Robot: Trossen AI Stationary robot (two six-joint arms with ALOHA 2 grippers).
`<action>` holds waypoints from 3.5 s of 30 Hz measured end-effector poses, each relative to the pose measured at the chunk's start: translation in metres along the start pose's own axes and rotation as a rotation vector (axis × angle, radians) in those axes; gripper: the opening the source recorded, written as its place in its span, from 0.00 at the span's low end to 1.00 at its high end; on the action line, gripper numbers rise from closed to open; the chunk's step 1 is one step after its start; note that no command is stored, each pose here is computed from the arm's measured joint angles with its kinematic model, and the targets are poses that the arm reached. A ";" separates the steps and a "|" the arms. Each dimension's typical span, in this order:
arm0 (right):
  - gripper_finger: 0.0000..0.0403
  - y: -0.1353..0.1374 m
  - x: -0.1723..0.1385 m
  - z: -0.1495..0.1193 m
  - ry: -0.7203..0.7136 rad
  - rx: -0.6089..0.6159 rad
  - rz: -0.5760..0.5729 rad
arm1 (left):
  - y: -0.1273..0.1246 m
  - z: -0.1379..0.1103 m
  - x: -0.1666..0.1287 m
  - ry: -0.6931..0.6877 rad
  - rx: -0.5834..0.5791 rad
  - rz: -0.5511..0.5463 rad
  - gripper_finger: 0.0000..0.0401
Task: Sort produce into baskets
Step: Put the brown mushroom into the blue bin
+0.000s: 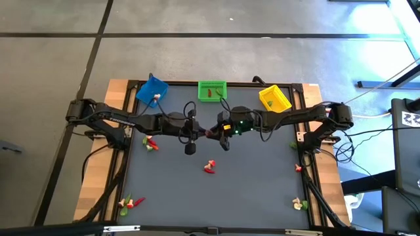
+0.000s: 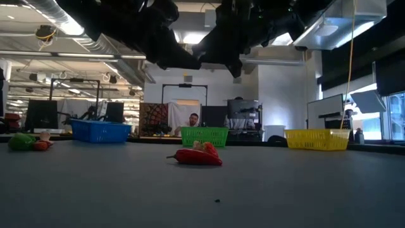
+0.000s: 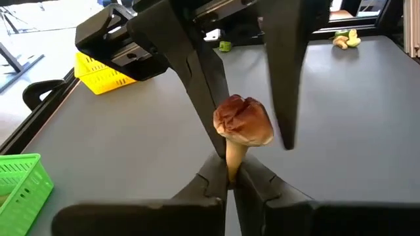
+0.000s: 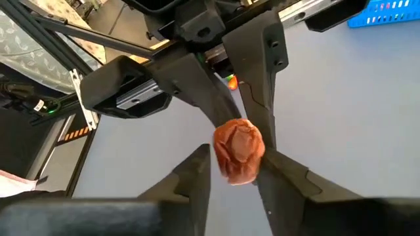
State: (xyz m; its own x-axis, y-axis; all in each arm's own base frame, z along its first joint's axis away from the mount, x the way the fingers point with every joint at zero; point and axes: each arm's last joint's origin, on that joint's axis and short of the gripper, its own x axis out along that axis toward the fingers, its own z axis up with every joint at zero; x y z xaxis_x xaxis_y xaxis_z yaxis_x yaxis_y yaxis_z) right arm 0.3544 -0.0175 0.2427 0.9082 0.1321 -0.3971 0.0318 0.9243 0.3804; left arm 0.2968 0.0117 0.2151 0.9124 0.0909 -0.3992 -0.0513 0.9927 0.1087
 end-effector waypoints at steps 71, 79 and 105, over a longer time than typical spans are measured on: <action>0.43 -0.005 -0.025 -0.152 0.854 0.067 -0.504 | 0.188 -0.064 -0.088 0.743 -0.539 0.863 0.07; 0.43 -0.005 -0.025 -0.152 0.848 0.065 -0.507 | 0.212 -0.082 -0.115 0.790 -0.635 0.964 0.07; 0.43 -0.005 -0.024 -0.151 0.833 0.056 -0.517 | 0.213 -0.089 -0.120 0.824 -0.652 0.969 0.30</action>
State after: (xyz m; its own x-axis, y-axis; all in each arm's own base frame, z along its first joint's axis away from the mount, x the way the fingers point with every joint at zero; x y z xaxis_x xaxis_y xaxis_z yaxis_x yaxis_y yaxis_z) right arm 0.2697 0.0284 0.1237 0.1927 -0.0542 -0.9798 0.3822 0.9238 0.0240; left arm 0.1398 0.2192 0.2052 -0.0712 0.5368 -0.8407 -0.8873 0.3509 0.2993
